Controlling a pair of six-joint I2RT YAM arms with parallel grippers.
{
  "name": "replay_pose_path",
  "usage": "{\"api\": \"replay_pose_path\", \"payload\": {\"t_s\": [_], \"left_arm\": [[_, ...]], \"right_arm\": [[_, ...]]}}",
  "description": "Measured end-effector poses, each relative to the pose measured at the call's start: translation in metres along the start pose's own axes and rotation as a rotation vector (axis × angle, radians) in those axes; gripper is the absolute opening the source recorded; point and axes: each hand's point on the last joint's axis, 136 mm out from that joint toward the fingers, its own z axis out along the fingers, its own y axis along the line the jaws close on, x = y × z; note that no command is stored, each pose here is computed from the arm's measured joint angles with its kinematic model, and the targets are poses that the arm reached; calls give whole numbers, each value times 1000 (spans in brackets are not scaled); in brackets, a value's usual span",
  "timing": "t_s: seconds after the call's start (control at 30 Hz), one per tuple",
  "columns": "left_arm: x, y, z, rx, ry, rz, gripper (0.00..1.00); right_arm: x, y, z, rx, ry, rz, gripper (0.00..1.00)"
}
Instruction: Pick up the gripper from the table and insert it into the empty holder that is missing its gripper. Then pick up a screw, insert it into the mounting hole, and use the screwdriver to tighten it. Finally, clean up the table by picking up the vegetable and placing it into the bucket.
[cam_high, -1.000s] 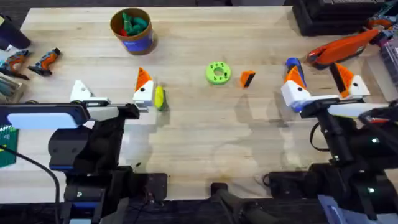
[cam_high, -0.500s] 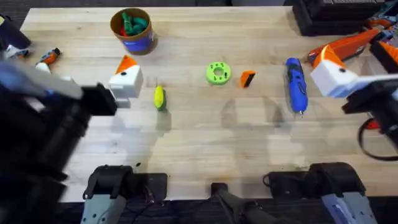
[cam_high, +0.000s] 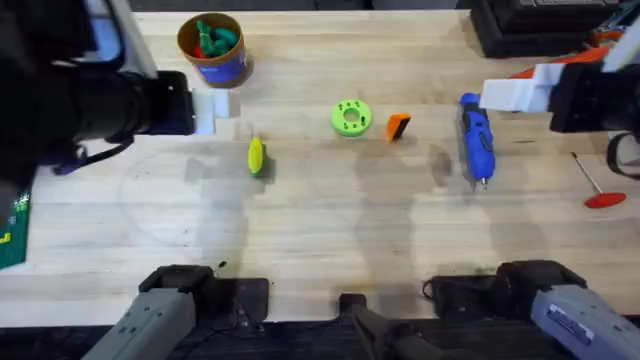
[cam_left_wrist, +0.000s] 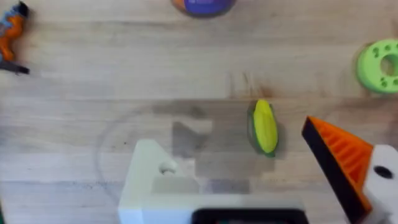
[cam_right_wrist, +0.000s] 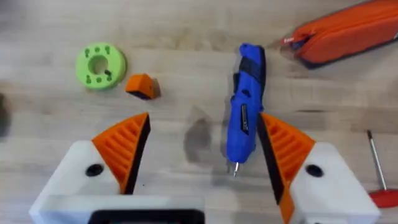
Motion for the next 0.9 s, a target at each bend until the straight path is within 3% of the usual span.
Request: {"api": "replay_pose_path", "payload": {"t_s": [0.27,0.77,0.9], "left_arm": [[24,0,34,-3,188,1,986],[36,-3,49,9,277,-5,986],[43,-12,47,20,304,-13,986]], "right_arm": [[18,-1,18,3,151,9,992],[23,-2,28,4,194,11,991],[22,-2,27,4,194,11,992]]}}
